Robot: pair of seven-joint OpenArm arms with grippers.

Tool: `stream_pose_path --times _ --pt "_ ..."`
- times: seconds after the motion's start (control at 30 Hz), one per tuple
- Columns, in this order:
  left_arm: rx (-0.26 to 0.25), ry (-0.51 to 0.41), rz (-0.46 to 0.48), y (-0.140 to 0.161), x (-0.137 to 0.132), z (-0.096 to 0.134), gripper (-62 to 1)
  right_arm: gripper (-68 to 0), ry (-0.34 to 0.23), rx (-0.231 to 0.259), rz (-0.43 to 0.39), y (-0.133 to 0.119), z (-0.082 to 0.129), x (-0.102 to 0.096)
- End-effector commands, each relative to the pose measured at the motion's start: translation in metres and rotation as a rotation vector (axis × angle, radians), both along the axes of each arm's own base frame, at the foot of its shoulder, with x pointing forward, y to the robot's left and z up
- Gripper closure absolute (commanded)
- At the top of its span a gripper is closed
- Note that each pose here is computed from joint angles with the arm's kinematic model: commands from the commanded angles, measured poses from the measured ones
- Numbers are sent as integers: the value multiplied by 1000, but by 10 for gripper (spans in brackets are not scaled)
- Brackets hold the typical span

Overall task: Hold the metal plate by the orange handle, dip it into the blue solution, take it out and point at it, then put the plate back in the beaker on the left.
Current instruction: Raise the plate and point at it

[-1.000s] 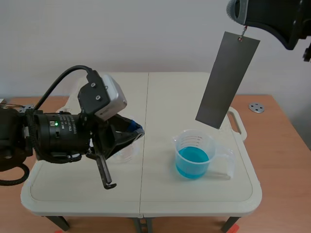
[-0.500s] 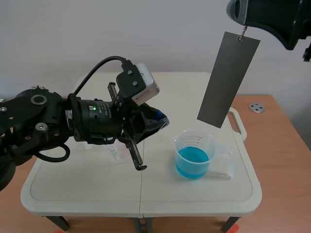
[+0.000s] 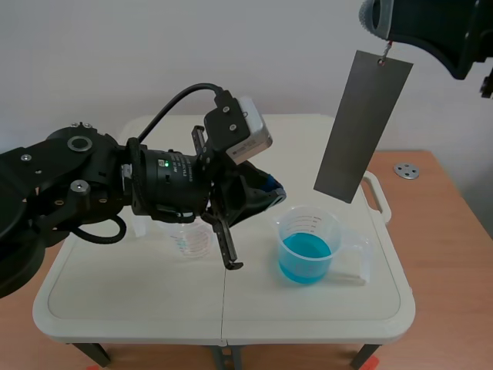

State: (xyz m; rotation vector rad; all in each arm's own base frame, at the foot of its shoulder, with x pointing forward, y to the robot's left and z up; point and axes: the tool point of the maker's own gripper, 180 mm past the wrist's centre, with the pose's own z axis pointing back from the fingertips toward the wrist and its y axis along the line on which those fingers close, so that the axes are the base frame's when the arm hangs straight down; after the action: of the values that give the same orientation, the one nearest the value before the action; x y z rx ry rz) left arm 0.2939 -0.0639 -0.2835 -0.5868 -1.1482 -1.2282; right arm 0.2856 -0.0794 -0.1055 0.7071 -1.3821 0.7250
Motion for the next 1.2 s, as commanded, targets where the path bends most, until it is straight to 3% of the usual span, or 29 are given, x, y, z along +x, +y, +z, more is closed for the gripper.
stream_pose_path --times 0.0,0.53,0.8,0.93,1.17 --pt "-35 -18 -6 -5 1 12 -49 -11 -35 23 18 2 11 -3" --pt "-35 -21 1 -4 3 12 -49 -11 -35 23 18 2 11 -3" --pt "-25 -102 229 35 32 10 -49 -11 -36 22 17 2 11 -3" --pt "-25 -128 299 66 29 7 -49 -11 -38 24 16 2 12 -3" --pt "30 -152 441 127 11 -2 -49 -11 -38 24 16 2 12 -3"
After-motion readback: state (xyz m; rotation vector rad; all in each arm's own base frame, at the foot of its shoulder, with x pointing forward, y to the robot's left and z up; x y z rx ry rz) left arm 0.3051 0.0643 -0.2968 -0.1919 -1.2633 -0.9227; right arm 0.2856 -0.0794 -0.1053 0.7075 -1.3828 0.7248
